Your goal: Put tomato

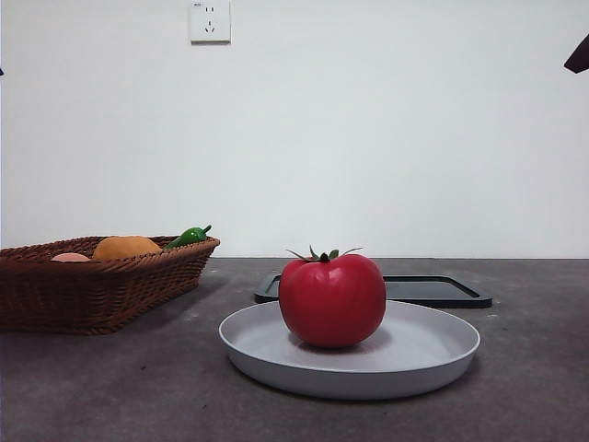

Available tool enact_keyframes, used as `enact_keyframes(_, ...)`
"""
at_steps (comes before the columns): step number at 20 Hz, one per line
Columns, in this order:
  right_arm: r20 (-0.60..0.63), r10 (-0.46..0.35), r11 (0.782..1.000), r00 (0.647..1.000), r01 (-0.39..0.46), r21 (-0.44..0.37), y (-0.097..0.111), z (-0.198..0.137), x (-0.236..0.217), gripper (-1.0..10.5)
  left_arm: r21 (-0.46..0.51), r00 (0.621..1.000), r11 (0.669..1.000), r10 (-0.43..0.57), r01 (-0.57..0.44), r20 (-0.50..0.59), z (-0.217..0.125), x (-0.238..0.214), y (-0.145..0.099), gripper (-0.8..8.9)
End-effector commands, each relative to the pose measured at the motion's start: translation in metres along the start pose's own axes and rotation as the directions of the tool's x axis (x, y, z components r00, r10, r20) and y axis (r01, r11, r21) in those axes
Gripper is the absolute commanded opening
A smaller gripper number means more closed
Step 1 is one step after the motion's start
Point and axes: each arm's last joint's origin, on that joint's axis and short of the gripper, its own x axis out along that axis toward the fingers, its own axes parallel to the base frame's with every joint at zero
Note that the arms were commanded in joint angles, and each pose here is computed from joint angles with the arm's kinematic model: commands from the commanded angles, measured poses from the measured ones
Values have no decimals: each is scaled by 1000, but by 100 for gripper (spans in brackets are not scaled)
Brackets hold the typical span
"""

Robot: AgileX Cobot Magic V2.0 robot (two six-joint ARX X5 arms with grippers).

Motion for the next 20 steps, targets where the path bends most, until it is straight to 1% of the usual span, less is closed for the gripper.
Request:
enact_keyframes(1,12,9,1000,1000,-9,-18,1,7,1,431,37,1000,999,-6,5,24,5,-2,-2,529)
enact_keyframes(5,2,39,999,999,-39,-27,0,17,18,434,45,999,999,-5,4,37,6,-2,-2,529)
enact_keyframes(11,-32,103,990,994,-106,-93,-1,38,73,446,45,999,999,-5,4,37,6,-2,-2,529)
enact_keyframes(15,-65,60,991,996,-67,-119,-5,44,113,447,45,999,999,-5,4,37,6,-2,-2,529)
enact_keyframes(20,-101,44,988,994,-58,-141,-7,44,156,447,46,999,999,-5,3,40,6,-2,-2,529)
